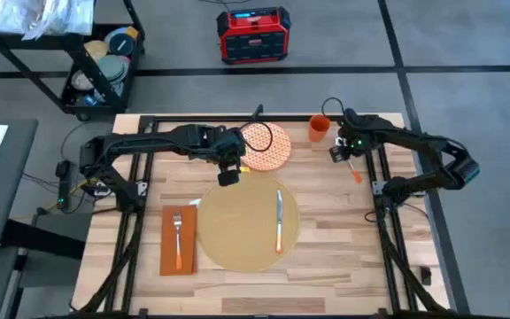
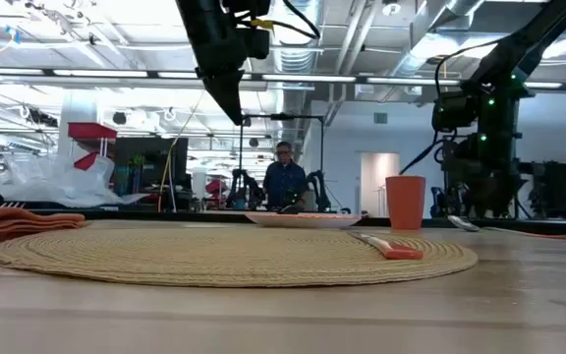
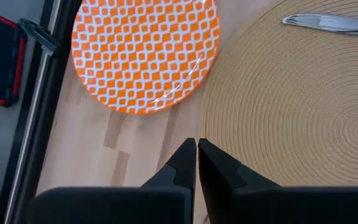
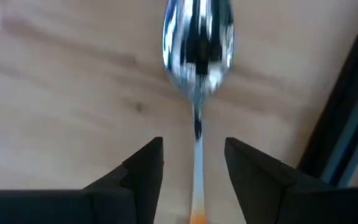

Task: Set table place
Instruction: Put the orange table spoon on top of the brown placemat to the right of the orange table knife

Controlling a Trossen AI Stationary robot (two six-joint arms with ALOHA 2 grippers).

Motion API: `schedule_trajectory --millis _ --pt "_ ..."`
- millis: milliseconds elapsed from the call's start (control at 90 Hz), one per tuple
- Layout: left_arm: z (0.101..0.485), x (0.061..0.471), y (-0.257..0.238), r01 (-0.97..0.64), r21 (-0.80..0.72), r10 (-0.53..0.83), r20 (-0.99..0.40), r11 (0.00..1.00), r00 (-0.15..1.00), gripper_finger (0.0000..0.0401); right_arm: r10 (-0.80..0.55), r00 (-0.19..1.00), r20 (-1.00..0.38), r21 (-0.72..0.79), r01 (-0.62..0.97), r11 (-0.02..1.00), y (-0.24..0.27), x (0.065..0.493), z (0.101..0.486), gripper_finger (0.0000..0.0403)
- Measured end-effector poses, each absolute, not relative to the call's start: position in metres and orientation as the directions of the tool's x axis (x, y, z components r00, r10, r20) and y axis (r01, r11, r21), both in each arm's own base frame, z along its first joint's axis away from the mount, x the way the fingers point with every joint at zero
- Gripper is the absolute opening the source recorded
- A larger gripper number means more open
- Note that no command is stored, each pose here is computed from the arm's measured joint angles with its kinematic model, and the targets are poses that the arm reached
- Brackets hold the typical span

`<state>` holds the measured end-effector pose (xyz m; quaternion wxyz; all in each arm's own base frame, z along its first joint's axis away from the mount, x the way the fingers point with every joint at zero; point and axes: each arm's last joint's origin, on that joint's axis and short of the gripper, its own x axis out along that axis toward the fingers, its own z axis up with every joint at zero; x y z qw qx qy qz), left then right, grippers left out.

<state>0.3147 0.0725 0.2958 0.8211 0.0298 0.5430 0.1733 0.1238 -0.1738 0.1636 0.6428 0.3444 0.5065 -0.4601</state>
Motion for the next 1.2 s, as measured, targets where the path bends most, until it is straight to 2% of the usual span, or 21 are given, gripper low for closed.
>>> schedule_trajectory --millis 322,400,500,544,633,844,933,1044,1200 --pt "0.296 0.315 0.073 -0.259 0.234 0.318 -0.879 0.937 0.355 0.0000 -0.093 -0.045 -0.995 -0.075 0.932 0.354 -0.182 0.130 0.126 0.0152" --pt "0.296 0.315 0.072 -0.259 0.234 0.318 -0.880 0.937 0.354 0.0000 -0.089 -0.072 -0.993 -0.098 0.934 0.342 -0.181 0.132 0.124 0.0119" --pt "0.296 0.315 0.072 -0.252 0.237 0.318 -0.880 0.938 0.354 0.0000 -0.119 -0.080 -0.990 -0.117 0.929 0.351 -0.177 0.132 0.128 0.0039" --pt "0.296 0.315 0.072 -0.244 0.241 0.318 -0.880 0.939 0.354 0.0000 -0.142 -0.072 -0.987 -0.118 0.928 0.353 -0.174 0.132 0.134 0.0017" --pt "0.297 0.315 0.072 -0.222 0.251 0.318 -0.879 0.942 0.356 0.0000 -0.129 -0.030 -0.991 -0.071 0.943 0.326 -0.168 0.130 0.144 0.0009" --pt "0.297 0.316 0.073 -0.188 0.267 0.320 -0.875 0.945 0.363 0.0000 -0.139 -0.025 -0.990 -0.061 0.963 0.263 -0.150 0.119 0.169 0.0002" --pt "0.297 0.316 0.073 -0.178 0.273 0.320 -0.876 0.946 0.361 0.0000 -0.144 0.015 -0.989 -0.019 0.973 0.232 -0.141 0.119 0.179 0.0001" --pt "0.296 0.315 0.073 -0.173 0.273 0.319 -0.880 0.946 0.352 0.0000 -0.098 0.133 -0.986 0.113 0.976 0.186 -0.122 0.125 0.191 0.0001" --pt "0.295 0.312 0.073 -0.156 0.277 0.314 -0.890 0.948 0.329 0.0000 -0.120 0.275 -0.954 0.256 0.955 0.151 -0.079 0.146 0.209 0.0000"
